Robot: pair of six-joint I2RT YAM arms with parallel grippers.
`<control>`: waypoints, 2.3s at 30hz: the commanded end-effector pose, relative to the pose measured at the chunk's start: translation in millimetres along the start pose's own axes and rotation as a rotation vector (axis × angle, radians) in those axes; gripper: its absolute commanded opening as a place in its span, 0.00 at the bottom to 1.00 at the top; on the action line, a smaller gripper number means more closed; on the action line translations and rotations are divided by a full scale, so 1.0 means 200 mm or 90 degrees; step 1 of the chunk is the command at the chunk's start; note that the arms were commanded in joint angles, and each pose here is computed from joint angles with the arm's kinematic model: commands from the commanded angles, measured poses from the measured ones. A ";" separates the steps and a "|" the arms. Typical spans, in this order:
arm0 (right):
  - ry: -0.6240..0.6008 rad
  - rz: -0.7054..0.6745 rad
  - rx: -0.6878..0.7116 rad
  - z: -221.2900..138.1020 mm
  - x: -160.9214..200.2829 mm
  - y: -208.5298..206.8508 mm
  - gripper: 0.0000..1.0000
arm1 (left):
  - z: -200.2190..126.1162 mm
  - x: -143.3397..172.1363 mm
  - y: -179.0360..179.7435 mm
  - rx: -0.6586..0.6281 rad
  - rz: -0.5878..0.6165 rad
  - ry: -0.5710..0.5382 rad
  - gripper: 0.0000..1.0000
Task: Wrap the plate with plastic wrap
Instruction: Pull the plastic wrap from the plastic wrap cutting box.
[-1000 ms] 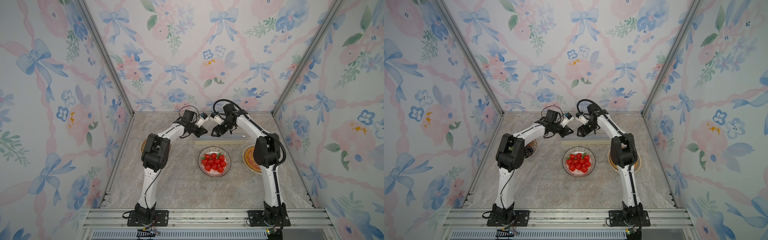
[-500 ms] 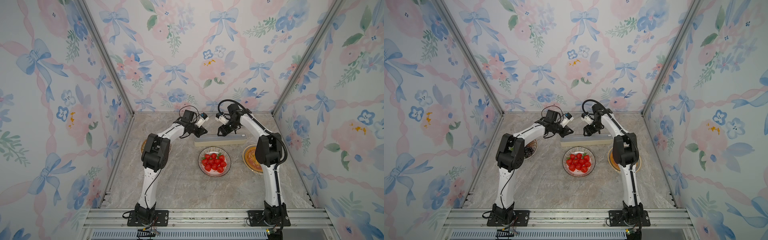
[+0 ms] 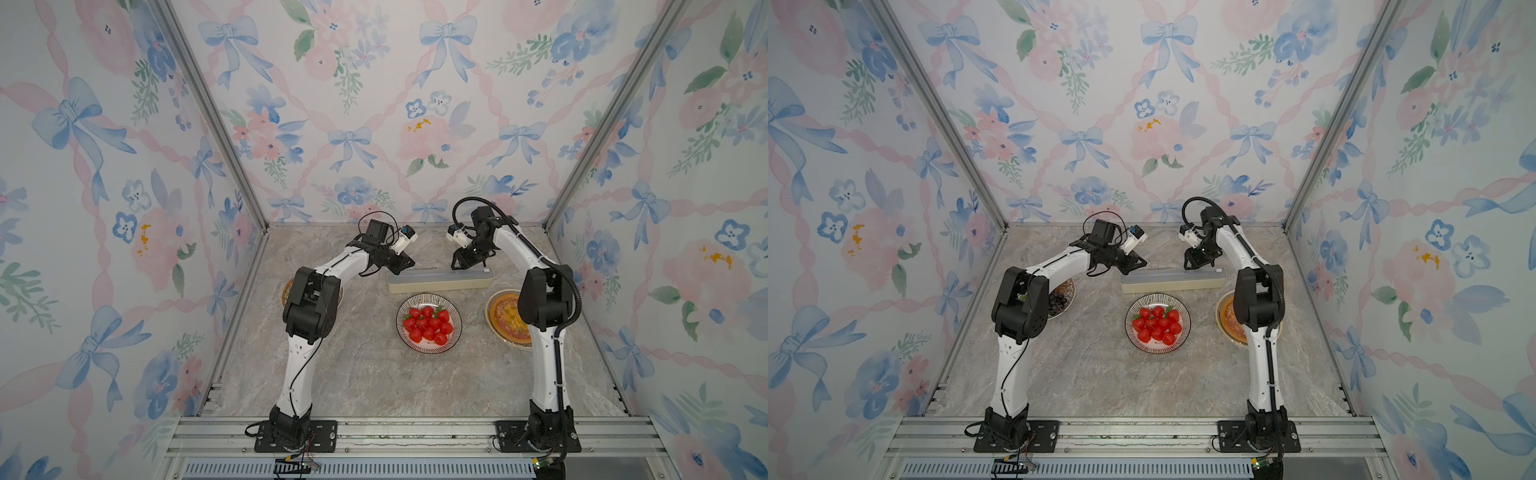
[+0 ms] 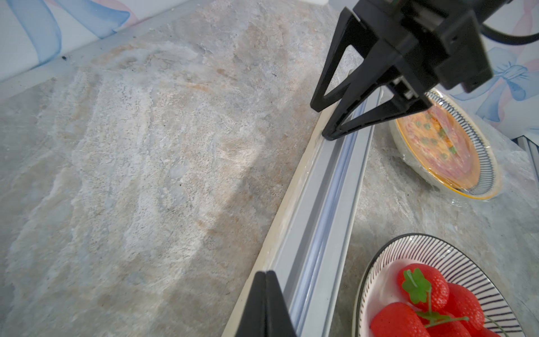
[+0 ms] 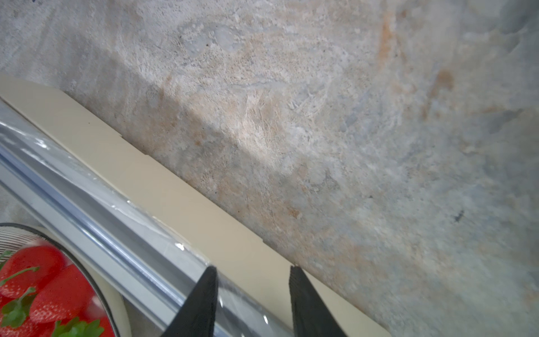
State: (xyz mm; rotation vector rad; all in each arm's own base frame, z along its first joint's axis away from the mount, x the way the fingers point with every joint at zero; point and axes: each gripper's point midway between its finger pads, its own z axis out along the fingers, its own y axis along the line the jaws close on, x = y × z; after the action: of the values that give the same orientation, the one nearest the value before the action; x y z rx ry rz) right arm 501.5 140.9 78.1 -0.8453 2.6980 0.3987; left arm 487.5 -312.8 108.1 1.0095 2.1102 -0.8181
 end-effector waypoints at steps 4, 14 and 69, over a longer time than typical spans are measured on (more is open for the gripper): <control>0.049 -0.003 -0.034 0.04 0.10 0.03 0.19 | -0.10 -0.10 -0.02 -0.010 0.028 -0.026 0.00; -0.028 -0.041 -0.036 -0.21 -0.03 0.13 0.00 | -0.16 -0.18 -0.05 -0.014 0.046 -0.046 0.00; -0.225 -0.195 0.158 -1.05 -0.34 0.37 0.00 | -0.66 -0.76 -0.29 -0.037 0.129 -0.206 0.00</control>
State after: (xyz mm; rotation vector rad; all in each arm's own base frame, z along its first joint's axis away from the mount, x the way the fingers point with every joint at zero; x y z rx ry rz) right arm 479.3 156.2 258.1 -0.9923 2.3233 0.1629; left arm 484.7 -309.4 255.3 0.9807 1.8503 -0.7617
